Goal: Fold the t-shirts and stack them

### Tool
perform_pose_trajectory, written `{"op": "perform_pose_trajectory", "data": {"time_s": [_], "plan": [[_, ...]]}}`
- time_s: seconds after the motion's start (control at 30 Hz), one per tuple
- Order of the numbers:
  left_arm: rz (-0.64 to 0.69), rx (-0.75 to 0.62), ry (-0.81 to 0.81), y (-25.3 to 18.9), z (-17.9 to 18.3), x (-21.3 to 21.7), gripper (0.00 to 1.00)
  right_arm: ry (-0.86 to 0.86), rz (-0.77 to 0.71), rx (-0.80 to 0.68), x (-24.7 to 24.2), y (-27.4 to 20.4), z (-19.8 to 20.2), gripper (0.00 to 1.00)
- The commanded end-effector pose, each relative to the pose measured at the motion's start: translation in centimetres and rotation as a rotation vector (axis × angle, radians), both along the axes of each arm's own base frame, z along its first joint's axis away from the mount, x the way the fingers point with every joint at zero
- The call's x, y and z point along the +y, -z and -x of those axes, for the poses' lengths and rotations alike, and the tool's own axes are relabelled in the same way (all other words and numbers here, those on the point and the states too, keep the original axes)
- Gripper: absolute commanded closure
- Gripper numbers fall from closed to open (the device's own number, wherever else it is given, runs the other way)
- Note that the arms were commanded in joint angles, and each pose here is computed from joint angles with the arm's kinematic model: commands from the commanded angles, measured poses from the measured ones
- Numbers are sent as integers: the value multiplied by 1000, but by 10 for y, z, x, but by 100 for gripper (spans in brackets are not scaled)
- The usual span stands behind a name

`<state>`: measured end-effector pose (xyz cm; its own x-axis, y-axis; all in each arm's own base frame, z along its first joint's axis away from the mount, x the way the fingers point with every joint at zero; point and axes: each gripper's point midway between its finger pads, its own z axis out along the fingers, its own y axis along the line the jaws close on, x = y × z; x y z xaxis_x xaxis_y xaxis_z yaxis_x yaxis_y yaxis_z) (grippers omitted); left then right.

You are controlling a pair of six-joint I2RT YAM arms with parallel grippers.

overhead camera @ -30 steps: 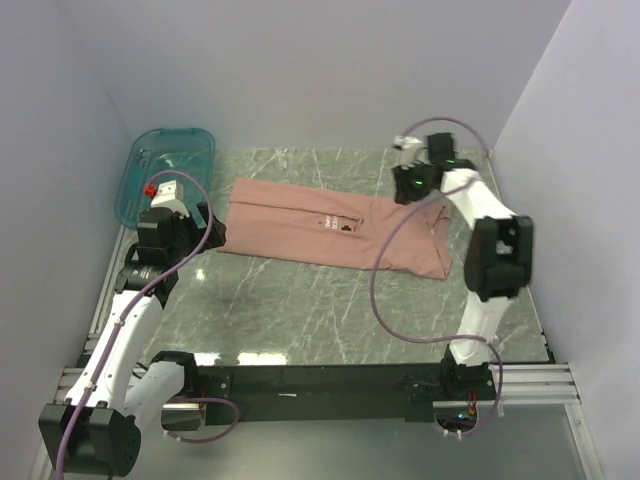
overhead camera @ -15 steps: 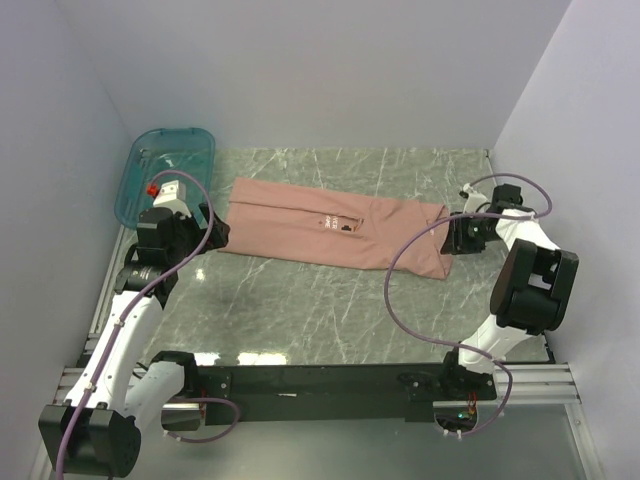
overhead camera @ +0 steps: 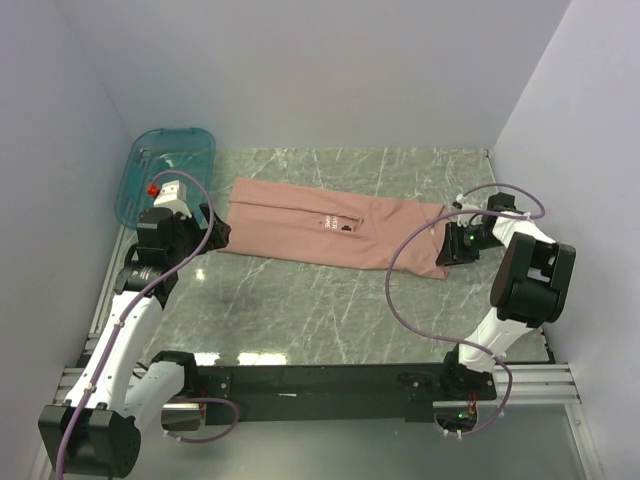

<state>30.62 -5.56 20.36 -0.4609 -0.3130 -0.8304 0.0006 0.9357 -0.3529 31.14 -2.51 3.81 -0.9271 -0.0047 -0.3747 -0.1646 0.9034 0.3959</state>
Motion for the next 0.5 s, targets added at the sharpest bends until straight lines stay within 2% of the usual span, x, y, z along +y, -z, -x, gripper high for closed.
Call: {"op": "perform_pose_trajectory", "data": {"time_s": [0.0, 0.2, 0.3, 0.33, 0.37, 0.4, 0.47], "plan": [[14, -62, 22, -17, -4, -5, 3, -25, -38, 42, 7, 8, 10, 62], [14, -60, 22, -16, -4, -5, 3, -28, -53, 57, 9, 12, 11, 63], [13, -60, 22, -16, -4, -5, 3, -39, -72, 60, 11, 10, 13, 80], [13, -60, 21, -16, -4, -5, 3, -32, -72, 56, 8, 8, 13, 90], [12, -62, 18, -17, -4, -4, 3, -28, -62, 38, 5, 3, 10, 95], [13, -60, 19, -16, -4, -5, 3, -21, -51, 31, 1, 2, 9, 99], [13, -60, 21, -16, -4, -5, 3, 7, 4, 2, -12, -5, 7, 100]]}}
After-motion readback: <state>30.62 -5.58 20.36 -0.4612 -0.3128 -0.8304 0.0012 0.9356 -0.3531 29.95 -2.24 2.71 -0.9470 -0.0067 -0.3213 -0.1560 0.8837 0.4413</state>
